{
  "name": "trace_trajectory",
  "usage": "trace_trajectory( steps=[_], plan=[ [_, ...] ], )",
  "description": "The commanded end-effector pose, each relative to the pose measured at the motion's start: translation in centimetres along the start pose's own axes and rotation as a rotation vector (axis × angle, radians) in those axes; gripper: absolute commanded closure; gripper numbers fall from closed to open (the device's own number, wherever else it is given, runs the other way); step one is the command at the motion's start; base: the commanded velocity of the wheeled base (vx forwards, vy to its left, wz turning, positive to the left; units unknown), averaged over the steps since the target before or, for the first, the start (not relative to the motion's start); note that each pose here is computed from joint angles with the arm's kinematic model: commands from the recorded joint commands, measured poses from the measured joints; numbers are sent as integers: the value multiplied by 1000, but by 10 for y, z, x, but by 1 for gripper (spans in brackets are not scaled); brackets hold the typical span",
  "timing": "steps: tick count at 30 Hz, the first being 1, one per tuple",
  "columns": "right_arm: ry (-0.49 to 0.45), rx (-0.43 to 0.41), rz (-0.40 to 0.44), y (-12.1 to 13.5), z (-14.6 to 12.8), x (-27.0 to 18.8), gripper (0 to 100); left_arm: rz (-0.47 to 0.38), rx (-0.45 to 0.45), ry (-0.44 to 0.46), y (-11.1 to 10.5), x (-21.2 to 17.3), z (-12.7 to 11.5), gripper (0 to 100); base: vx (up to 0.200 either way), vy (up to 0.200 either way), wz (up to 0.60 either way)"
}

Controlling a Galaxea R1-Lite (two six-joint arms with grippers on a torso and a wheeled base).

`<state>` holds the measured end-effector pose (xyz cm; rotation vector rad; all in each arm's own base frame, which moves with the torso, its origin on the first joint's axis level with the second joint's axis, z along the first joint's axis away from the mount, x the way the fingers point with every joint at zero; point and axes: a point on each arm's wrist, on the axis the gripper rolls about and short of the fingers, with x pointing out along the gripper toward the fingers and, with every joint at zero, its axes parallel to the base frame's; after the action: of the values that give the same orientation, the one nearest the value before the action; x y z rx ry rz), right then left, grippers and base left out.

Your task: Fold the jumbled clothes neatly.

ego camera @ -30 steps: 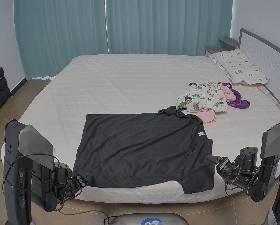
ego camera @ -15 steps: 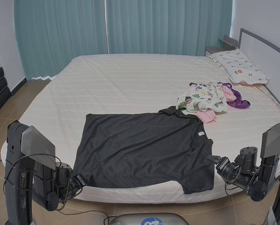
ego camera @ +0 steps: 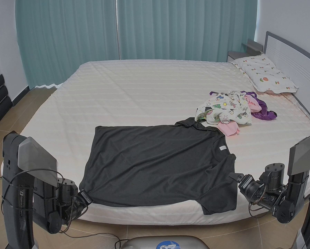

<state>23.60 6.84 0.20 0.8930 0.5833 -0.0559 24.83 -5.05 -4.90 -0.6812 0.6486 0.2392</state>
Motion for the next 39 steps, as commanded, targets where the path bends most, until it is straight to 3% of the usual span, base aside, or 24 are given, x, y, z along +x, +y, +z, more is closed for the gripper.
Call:
trace_trajectory(
  steps=[1, 7, 12, 16, 22, 29, 39],
  plan=[
    [-14, -8, 16, 3, 1, -1, 0, -74, -14, -63, -14, -13, 13, 100, 0, 0, 0],
    [-23, -44, 15, 3, 3, 7, 0, -140, -14, -112, -27, -16, 25, 100, 0, 0, 0],
    [-21, -139, -21, 2, 9, 18, 0, -158, -37, -125, -30, -18, 30, 100, 0, 0, 0],
    [20, -135, -87, -5, 18, 26, 0, -165, -97, -126, -30, -17, 31, 100, 0, 0, 0],
    [59, -163, -132, -1, 31, 52, 0, -169, -109, -127, -29, -16, 33, 100, 0, 0, 0],
    [120, -157, -120, 7, 35, 76, 0, -178, -147, -136, -30, -18, 37, 100, 0, 0, 0],
    [139, -174, -159, -6, 29, 99, 0, -175, -148, -137, -29, -17, 37, 100, 0, 0, 0]
  ],
)
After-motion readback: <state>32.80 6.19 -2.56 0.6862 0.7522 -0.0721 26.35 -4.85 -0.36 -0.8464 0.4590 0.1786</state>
